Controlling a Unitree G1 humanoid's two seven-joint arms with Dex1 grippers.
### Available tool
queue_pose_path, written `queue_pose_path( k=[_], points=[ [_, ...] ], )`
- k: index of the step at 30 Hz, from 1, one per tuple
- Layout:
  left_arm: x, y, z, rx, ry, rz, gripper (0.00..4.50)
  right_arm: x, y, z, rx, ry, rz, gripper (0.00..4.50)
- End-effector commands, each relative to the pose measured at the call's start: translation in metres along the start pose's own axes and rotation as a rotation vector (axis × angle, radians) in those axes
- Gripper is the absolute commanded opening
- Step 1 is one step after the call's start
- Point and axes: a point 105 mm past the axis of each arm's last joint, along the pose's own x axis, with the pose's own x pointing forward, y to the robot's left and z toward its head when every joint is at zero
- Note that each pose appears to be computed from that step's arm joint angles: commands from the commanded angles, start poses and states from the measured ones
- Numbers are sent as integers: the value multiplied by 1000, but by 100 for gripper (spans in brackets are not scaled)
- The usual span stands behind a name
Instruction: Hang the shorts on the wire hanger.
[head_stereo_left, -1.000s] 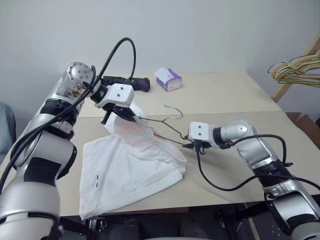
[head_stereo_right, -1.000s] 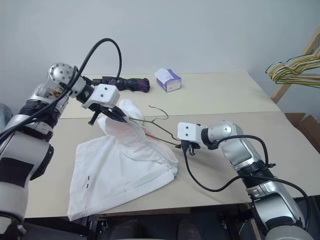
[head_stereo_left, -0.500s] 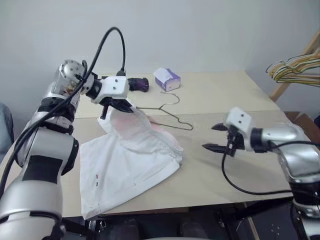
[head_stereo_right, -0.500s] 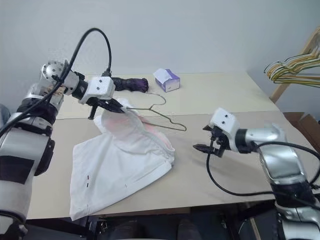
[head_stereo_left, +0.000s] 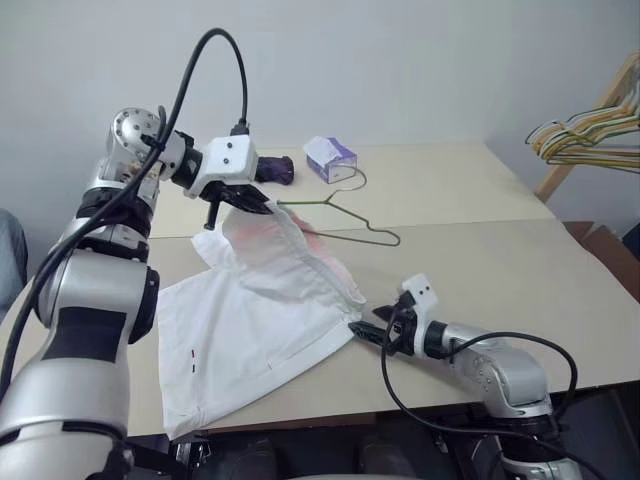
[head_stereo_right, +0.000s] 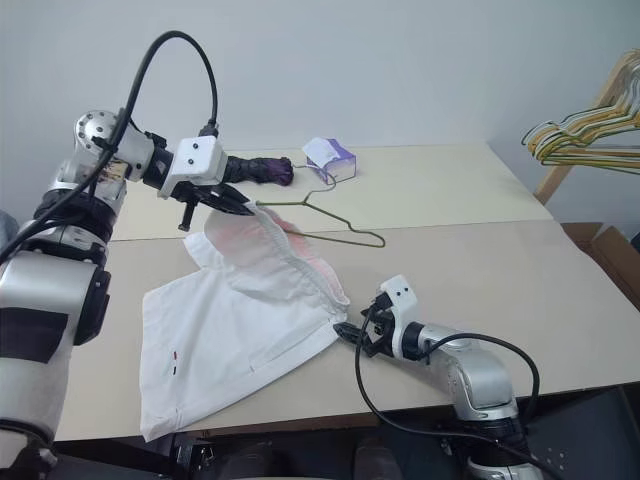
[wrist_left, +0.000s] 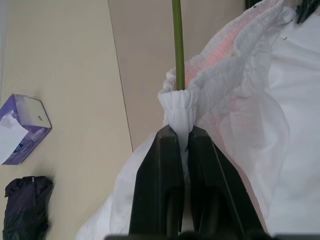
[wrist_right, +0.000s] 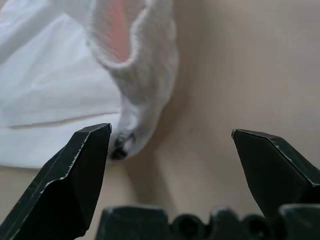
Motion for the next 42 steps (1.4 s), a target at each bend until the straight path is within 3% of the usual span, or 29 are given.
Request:
queue_pose_path(
  k=[1, 4, 15, 20, 26, 32, 42],
  points=[
    [-13, 13, 15, 41, -36, 62, 0, 4, 6, 18, -69, -68, 28, 447],
    [-14, 12, 14, 41, -38, 63, 0, 9, 14, 25, -47, -107, 74, 389],
    [-22, 8, 10, 27, -56, 72, 0, 18, 12, 14, -66, -59, 58, 4],
    [-34, 2, 16, 2, -158, 77, 0, -3, -23, 34, -36, -97, -43, 1],
    [-40, -20, 13, -3, -168, -5, 0, -40, -51, 56, -56, -95, -51, 1],
    [-37, -28, 6, -3, -136, -51, 0, -57, -62, 72, -134, -74, -66, 1],
    [-28, -29, -11, -3, -58, -62, 0, -63, -53, 76, -279, -6, -28, 1]
  ],
)
